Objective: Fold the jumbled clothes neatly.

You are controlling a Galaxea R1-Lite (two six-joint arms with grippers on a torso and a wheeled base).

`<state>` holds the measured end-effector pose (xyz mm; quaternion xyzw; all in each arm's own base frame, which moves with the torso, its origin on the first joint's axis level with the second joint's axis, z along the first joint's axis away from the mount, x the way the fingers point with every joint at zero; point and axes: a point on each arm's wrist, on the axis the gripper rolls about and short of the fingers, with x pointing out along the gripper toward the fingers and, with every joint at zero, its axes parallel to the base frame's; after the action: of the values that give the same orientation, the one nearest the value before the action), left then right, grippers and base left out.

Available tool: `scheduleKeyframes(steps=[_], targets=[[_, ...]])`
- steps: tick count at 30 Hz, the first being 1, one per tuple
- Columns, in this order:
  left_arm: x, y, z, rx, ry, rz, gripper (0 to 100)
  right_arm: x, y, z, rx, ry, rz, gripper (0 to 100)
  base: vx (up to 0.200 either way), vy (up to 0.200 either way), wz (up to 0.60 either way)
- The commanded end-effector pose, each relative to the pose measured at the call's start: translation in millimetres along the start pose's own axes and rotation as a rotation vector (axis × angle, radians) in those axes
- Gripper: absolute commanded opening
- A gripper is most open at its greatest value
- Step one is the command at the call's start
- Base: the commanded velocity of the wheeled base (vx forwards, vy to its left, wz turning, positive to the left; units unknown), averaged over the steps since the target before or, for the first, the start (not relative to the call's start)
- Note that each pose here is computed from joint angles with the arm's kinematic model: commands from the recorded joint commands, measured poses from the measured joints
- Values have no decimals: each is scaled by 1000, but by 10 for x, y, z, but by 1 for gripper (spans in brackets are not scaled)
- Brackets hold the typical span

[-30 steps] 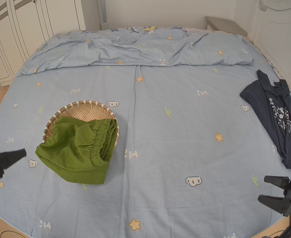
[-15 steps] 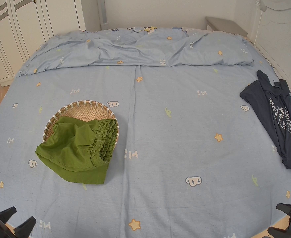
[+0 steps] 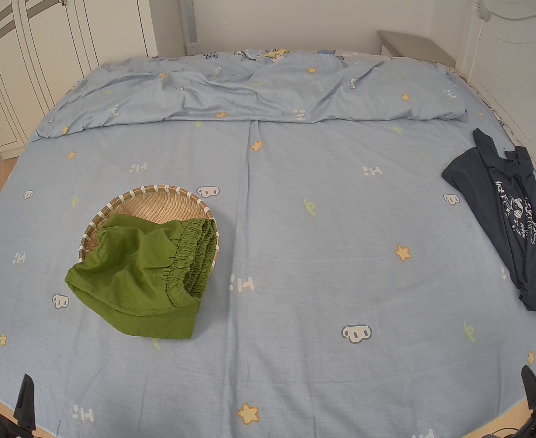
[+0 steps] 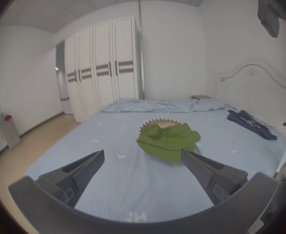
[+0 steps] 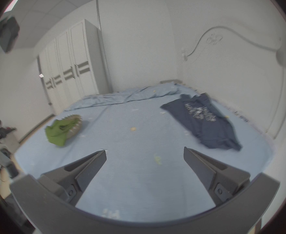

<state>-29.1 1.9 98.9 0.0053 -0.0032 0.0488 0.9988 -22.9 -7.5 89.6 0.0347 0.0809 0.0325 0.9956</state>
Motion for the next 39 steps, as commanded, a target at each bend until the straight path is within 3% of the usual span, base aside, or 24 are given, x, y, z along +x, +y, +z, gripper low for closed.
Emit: scheduleKeyframes(steps=[1,4,6,9,14,20,24,32,33,34,35,36,39], targets=[[47,6,-160,73,-38,50,100,-6,-14,3,-105,7,-163,100,0,0,0],[55,-12,-166,95,-38,-30,100,27,16,16,-102,54,-272,100,0,0,0],[61,-21,-192,103,-28,-65,100,18,25,14,-105,45,-300,100,0,0,0],[61,-29,-188,81,-35,-99,100,-66,47,-49,-106,-82,-231,100,0,0,0],[62,-17,-231,-51,12,-47,100,-33,46,-71,-89,-147,-190,100,0,0,0],[63,-17,-229,-32,7,-49,100,-18,54,-82,-34,-161,-143,100,0,0,0],[63,-17,-229,-32,7,-49,100,-10,81,-94,7,-152,-10,100,0,0,0],[63,-17,-229,-32,7,-49,100,-9,82,-88,17,-159,-9,100,0,0,0],[63,-17,-229,-32,7,-49,100,0,108,-93,-49,-169,104,100,0,0,0],[63,-17,-229,-32,7,-49,100,0,109,-91,-53,-171,109,100,0,0,0],[63,-17,-229,-32,7,-49,100,9,143,-93,-143,-207,260,100,0,0,0],[63,-17,-229,-32,7,-49,100,5,156,-86,-193,-225,320,100,0,0,0],[63,-17,-229,-32,7,-49,100,2,161,-82,-193,-226,332,100,0,0,0]])
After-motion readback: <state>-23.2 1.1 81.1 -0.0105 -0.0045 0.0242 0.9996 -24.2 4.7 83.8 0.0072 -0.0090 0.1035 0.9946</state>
